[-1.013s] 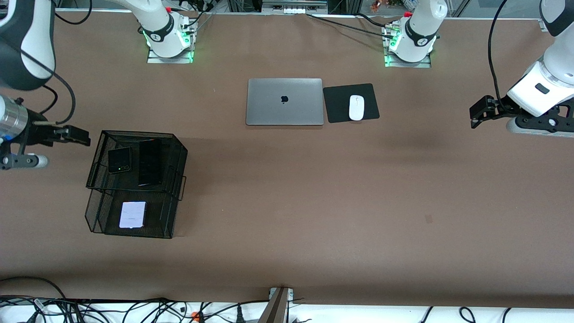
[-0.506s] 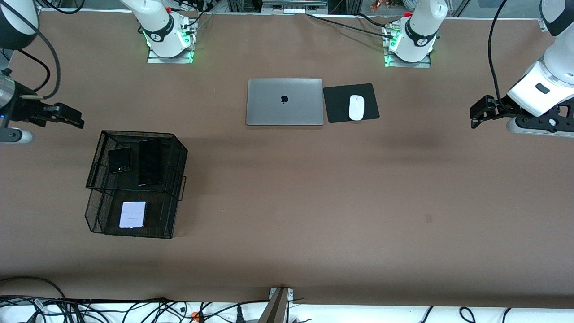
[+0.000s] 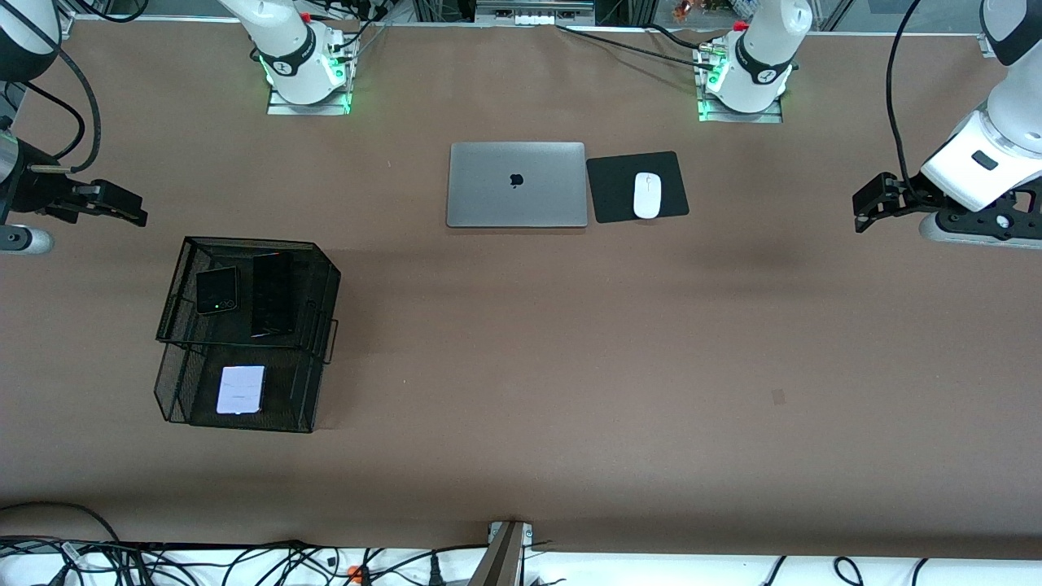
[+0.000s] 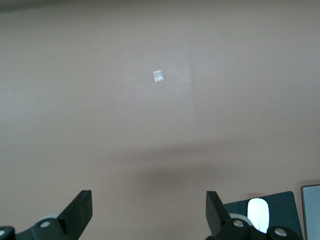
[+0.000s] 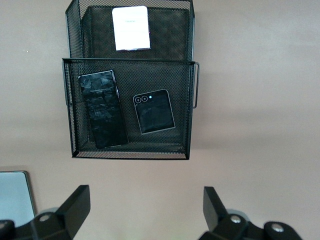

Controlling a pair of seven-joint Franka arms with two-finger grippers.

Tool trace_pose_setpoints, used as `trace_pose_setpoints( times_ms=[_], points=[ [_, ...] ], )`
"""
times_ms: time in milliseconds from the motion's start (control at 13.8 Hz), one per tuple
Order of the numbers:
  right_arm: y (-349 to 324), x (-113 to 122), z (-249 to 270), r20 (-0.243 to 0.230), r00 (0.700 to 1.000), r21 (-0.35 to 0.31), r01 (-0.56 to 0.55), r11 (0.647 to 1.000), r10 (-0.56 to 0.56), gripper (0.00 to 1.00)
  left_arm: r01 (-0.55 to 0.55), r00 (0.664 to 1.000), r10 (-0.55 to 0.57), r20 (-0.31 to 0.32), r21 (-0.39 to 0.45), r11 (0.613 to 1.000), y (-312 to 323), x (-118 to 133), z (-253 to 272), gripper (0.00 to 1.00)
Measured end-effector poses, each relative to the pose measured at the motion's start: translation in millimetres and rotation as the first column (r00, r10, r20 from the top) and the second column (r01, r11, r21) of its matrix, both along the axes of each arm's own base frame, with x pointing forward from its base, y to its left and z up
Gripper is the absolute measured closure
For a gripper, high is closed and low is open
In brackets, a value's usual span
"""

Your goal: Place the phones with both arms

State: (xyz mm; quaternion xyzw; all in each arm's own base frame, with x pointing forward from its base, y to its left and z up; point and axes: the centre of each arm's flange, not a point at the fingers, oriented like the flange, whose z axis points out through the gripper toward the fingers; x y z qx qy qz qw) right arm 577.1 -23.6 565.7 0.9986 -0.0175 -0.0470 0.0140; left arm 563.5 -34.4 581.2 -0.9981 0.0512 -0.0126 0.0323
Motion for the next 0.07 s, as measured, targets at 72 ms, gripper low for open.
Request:
trace_pose_setpoints(
  times_ms=[72],
  points=[
    [-0.5, -0.1, -0.1, -0.001, 1.0, 0.0, 0.001, 1.0, -0.001, 0.0, 0.0, 1.0, 0.0, 0.0, 0.0, 1.0, 0.0, 0.0, 0.0, 0.0]
  ],
)
